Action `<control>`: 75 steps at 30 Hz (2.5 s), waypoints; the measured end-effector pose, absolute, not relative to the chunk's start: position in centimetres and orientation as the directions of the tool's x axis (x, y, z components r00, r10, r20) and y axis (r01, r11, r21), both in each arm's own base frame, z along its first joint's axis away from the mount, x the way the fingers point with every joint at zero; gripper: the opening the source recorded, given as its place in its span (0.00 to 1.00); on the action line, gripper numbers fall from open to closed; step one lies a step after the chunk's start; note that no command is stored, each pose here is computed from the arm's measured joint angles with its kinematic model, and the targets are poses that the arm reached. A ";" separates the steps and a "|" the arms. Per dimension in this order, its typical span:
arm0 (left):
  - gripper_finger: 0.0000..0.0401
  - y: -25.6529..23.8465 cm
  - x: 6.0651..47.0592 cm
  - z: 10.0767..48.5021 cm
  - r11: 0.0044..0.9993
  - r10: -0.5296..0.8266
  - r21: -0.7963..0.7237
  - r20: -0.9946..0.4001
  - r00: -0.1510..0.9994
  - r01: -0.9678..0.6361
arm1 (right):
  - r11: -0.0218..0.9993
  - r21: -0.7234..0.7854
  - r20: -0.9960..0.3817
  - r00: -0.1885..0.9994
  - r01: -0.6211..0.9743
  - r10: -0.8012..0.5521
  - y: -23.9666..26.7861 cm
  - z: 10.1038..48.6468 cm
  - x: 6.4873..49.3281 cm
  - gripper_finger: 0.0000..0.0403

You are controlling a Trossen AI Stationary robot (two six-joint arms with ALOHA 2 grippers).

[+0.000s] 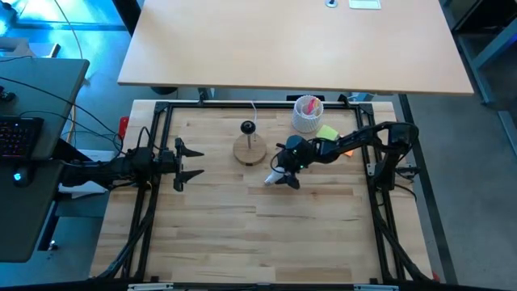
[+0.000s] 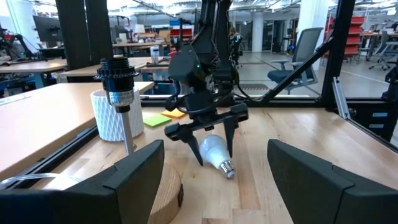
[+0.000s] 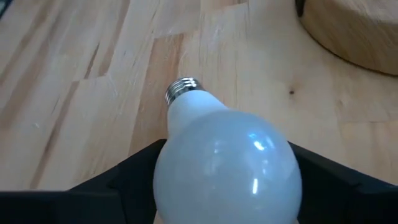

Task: Screw lightbulb
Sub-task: Insert the light bulb into the lamp

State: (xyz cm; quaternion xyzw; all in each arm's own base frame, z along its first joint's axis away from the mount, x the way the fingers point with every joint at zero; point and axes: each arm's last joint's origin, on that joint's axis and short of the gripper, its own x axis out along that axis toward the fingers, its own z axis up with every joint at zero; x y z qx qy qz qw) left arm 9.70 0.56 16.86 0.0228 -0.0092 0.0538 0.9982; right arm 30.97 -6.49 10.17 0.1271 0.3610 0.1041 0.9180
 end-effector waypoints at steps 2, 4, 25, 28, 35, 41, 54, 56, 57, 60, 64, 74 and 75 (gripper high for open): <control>0.70 0.6 9.7 16.9 0.993 0.107 0.044 0.021 0.994 -0.108 | 0.941 0.331 -0.632 0.722 -0.077 0.281 -6.5 10.7 31.1 0.67; 0.70 0.6 9.7 16.9 0.993 0.107 0.044 0.021 0.994 -0.108 | 0.945 0.322 -0.630 0.733 -0.055 0.257 -6.4 11.8 31.3 0.66; 0.70 0.6 9.7 16.9 0.993 0.108 0.044 0.021 0.994 -0.109 | 0.946 -0.169 -0.775 0.557 0.275 -0.300 0.1 31.0 33.2 0.65; 0.70 0.6 9.7 16.9 0.993 0.107 0.044 0.021 0.994 -0.108 | 0.929 -0.183 -0.769 0.542 0.321 -0.339 1.6 33.1 33.4 0.65; 0.70 0.6 9.7 16.9 0.993 0.107 0.044 0.021 0.994 -0.108 | 0.904 -0.157 -0.779 0.513 0.398 -0.361 4.7 36.2 34.3 0.65; 0.70 0.6 9.7 16.9 0.993 0.107 0.044 0.021 0.994 -0.108 | 0.939 -0.202 -0.805 0.499 0.280 -0.322 6.4 37.2 34.9 0.65; 0.70 0.6 9.7 16.9 0.954 0.118 0.275 0.026 0.993 -0.121 | 0.913 -0.335 -0.804 0.434 0.234 -0.406 6.3 35.0 35.0 0.65; 0.70 0.6 9.7 16.9 0.955 0.118 0.269 0.026 0.993 -0.121 | 0.914 -0.333 -0.815 0.417 0.232 -0.402 6.5 34.4 34.9 0.65; 0.70 0.6 9.7 16.9 0.958 0.118 0.260 0.026 0.993 -0.121 | 0.914 -0.332 -0.819 0.409 0.234 -0.402 6.5 34.1 34.9 0.65; 0.70 0.6 9.7 16.9 0.973 0.117 0.200 0.027 0.993 -0.120 | 0.911 -0.328 -0.829 0.387 0.250 -0.404 6.7 33.4 34.8 0.65; 0.70 0.6 9.7 17.2 0.994 0.106 0.017 0.057 0.993 -0.107 | 0.909 -0.319 -0.834 0.376 0.268 -0.403 6.9 33.3 34.6 0.65; 0.70 0.5 9.5 18.4 0.943 0.070 -0.334 0.186 0.980 -0.003 | 0.909 -0.307 -0.834 0.380 0.283 -0.400 7.2 33.3 34.5 0.65; 0.70 0.4 9.5 18.5 0.940 0.046 -0.342 0.192 0.980 0.023 | 0.910 -0.307 -0.834 0.381 0.280 -0.399 7.3 33.3 34.5 0.65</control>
